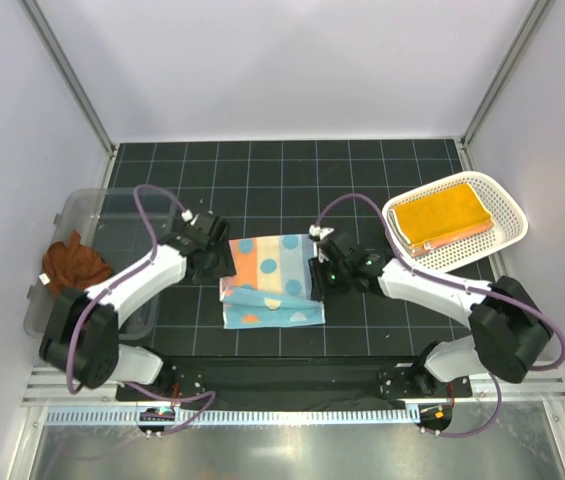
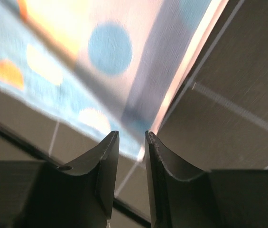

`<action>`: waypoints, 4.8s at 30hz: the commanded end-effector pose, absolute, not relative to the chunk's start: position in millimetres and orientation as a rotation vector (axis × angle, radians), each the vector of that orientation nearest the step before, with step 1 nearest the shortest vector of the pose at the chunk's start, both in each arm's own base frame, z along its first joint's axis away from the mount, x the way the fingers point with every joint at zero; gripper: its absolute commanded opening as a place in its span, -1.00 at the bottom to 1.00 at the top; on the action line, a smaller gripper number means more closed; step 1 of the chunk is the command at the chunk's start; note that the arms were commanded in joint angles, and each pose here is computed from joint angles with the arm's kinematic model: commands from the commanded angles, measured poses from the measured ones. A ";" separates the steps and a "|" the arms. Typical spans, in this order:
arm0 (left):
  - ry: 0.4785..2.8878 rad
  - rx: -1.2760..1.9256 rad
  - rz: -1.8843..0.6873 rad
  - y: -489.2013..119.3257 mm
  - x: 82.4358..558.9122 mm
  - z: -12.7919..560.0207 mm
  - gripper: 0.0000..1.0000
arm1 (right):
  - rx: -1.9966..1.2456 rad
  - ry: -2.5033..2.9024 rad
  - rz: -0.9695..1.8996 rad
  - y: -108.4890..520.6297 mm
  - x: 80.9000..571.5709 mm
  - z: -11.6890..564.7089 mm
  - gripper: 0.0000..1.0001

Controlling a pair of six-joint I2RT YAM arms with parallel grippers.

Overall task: Fold and stack the towels
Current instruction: Fold the towel

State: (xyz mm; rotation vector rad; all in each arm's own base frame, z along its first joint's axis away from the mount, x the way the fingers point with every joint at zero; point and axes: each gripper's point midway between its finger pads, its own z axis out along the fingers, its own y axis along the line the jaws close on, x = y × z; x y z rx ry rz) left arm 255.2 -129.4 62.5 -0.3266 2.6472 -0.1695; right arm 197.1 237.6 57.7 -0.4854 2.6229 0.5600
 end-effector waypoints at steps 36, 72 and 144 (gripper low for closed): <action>2.697 -0.339 -0.081 -130.1 411.0 84.2 -0.08 | 0.001 2.520 0.376 227.6 405.7 96.9 -0.33; 2.700 -0.378 -0.107 -127.5 255.9 58.5 0.00 | 0.316 2.589 0.533 241.5 259.9 76.2 -0.43; 2.837 -0.480 -0.328 -138.6 229.7 14.7 -0.32 | 0.360 2.646 0.444 240.7 238.5 36.7 -0.98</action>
